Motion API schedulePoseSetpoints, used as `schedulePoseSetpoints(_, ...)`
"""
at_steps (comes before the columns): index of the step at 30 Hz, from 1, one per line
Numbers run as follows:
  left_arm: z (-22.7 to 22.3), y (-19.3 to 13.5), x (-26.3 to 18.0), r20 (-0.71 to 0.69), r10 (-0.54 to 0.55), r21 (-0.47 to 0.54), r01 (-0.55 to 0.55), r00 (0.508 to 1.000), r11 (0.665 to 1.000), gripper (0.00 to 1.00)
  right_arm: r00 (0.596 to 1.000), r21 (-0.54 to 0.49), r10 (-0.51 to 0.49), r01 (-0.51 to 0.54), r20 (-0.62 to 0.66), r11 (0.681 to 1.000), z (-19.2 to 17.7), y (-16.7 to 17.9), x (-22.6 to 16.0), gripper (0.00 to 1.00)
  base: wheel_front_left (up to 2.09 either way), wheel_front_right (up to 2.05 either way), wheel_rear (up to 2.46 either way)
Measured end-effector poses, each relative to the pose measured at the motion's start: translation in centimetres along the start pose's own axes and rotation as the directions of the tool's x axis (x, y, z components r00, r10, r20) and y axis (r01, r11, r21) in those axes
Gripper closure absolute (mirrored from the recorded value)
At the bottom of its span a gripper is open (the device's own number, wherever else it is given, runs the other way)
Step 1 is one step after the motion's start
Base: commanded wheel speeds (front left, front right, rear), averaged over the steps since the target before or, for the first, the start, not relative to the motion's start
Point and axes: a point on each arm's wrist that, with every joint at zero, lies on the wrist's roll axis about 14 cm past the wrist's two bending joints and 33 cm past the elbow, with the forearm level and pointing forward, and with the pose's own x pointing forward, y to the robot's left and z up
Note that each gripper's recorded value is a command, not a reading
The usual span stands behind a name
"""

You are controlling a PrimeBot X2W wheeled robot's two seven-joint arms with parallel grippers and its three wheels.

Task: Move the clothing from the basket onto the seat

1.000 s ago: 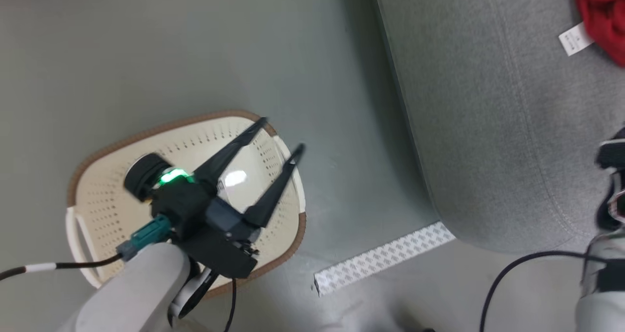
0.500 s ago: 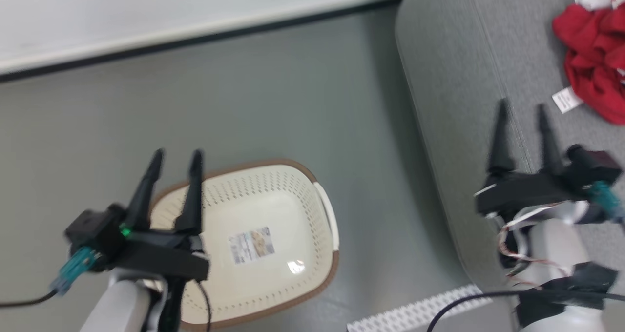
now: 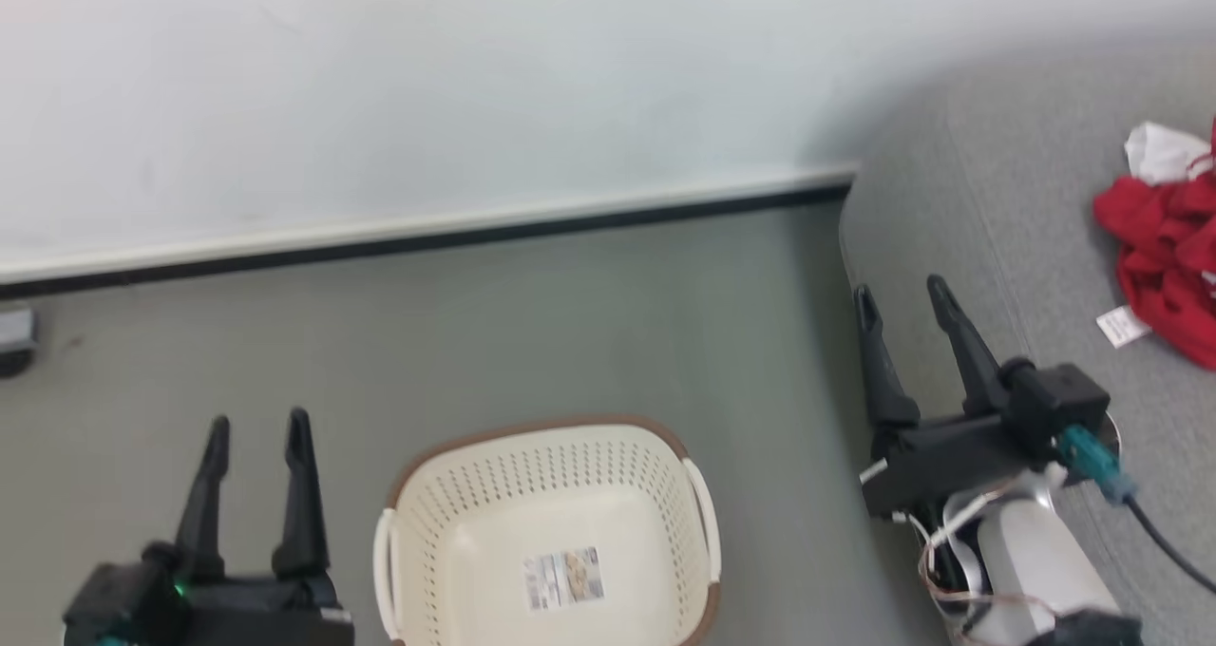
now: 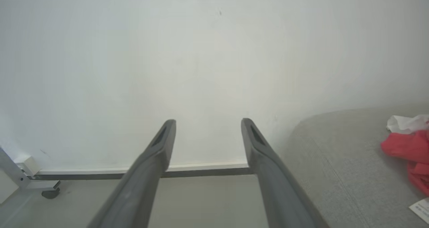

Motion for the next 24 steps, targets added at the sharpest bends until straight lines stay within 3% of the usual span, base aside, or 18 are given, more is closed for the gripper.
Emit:
schedulePoseSetpoints(8, 3.1, 0.8, -5.5, 0.040, -0.012, 0.138, 0.006, 0.999, 0.990, 0.00, 0.996, -0.046, 0.075, -0.073, 0.050, 0.996, 2.2, 3.7, -4.3, 0.00, 0.00, 0.00, 0.00)
schedulePoseSetpoints(15, 4.2, 1.2, -9.0, 0.047, -0.010, 0.132, 0.003, 0.999, 0.991, 0.00, 0.993, -0.051, 0.079, -0.075, 0.089, 0.996, 3.8, 5.0, -7.7, 0.00, 0.00, 0.00, 0.00)
schedulePoseSetpoints(24, 3.4, 1.2, -10.9, 0.010, 0.002, 0.153, -0.003, 1.000, 0.988, 0.00, 0.998, -0.024, 0.029, -0.027, 0.057, 0.999, 2.7, 4.9, -10.6, 0.00, 0.00, 0.00, 0.00)
